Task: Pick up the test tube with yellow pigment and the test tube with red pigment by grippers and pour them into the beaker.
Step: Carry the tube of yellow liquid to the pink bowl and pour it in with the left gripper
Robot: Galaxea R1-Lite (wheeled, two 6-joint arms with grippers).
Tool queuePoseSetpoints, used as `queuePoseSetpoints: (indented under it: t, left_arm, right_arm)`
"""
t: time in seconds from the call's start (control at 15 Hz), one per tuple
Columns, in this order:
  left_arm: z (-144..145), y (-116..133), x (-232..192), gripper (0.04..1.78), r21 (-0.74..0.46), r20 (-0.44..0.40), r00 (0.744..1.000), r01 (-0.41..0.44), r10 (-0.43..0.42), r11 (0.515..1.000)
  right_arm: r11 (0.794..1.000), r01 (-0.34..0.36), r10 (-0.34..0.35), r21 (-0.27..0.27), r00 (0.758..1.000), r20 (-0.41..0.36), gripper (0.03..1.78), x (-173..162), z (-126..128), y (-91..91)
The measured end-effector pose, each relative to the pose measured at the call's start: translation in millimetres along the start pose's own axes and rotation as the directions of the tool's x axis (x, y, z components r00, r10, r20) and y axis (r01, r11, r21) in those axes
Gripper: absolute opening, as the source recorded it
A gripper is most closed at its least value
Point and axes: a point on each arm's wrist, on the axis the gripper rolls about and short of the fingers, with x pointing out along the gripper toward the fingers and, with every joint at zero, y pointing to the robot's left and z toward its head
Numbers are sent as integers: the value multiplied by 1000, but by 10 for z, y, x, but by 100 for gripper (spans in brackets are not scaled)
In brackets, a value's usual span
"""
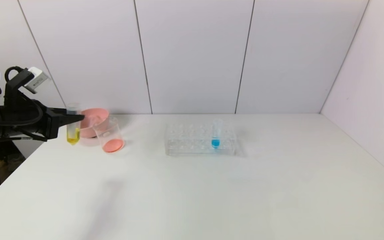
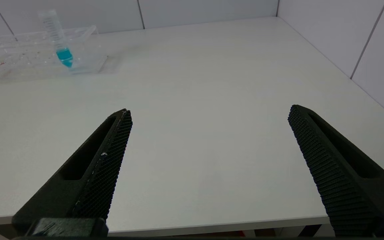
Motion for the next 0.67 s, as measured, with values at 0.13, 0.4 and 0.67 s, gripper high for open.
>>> queuePoseSetpoints:
  t: [0.13, 0.4, 0.67]
  left_arm:
    - [46, 94, 54, 43, 30, -50, 999, 8, -6, 1000]
    - [90, 270, 298, 43, 106, -163, 986, -7, 24, 994]
    - [199, 344, 576, 43, 204, -260, 963, -16, 69, 979]
  right_arm:
    - [1000, 0, 0, 0, 1000, 0, 171, 0, 0, 0]
    - [1000, 0, 0, 0, 1000, 0, 171, 0, 0, 0]
    - [1000, 0, 0, 0, 1000, 0, 171, 0, 0, 0]
